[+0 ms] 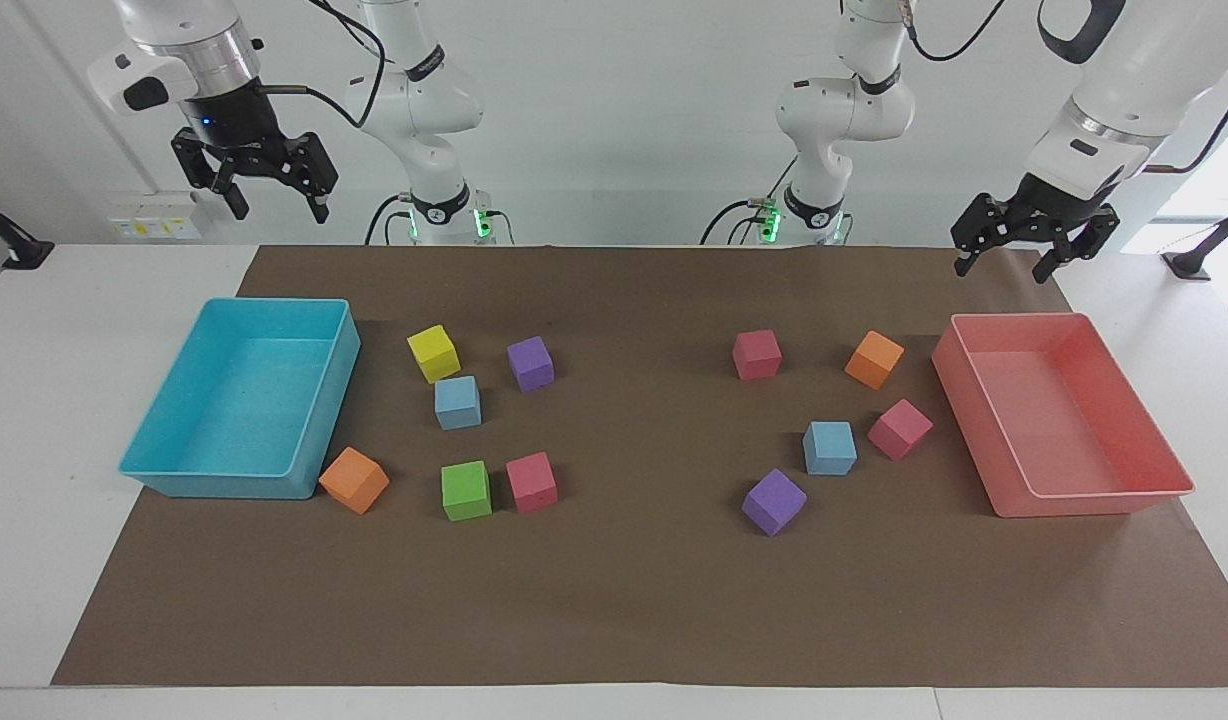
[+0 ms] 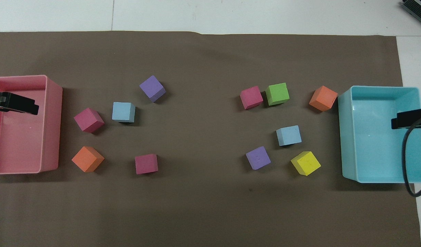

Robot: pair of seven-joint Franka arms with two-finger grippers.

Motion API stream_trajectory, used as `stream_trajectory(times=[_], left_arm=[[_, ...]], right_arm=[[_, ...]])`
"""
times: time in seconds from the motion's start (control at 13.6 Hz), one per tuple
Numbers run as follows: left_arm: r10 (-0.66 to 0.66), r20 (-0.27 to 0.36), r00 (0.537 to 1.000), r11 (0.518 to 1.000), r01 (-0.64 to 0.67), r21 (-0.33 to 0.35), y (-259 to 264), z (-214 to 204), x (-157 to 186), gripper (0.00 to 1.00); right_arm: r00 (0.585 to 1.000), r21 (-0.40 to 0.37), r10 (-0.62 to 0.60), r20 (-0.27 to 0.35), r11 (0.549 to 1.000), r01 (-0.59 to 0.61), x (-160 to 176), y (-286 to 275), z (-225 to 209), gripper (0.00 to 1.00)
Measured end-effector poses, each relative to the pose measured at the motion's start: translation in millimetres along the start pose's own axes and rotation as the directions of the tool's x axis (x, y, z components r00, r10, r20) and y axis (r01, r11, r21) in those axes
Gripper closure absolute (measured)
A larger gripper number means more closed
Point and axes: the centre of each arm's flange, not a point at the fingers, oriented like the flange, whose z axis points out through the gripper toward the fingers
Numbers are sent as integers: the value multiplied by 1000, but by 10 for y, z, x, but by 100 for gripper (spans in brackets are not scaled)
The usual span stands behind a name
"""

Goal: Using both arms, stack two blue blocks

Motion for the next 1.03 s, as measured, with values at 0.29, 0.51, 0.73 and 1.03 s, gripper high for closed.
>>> stream_trajectory(times=[0.29,0.51,0.73,1.03], left_arm=[[-1,7,1000,1000,1,-1,-4,6,-8,0],[-5,17,1000,1000,5,-2,-26,14,-22,0],[-23,31,999,1000,23,-4,-120,45,-71,0],[-26,39,999,1000,27,-6,-136,69,-116,0]], right_arm=[[1000,14,-1,3,1000,1,7,-16,14,0],[1000,14,-1,3,1000,1,7,-15,14,0],[1000,14,-1,3,1000,1,7,-15,14,0],[1000,14,-1,3,1000,1,7,-15,14,0]])
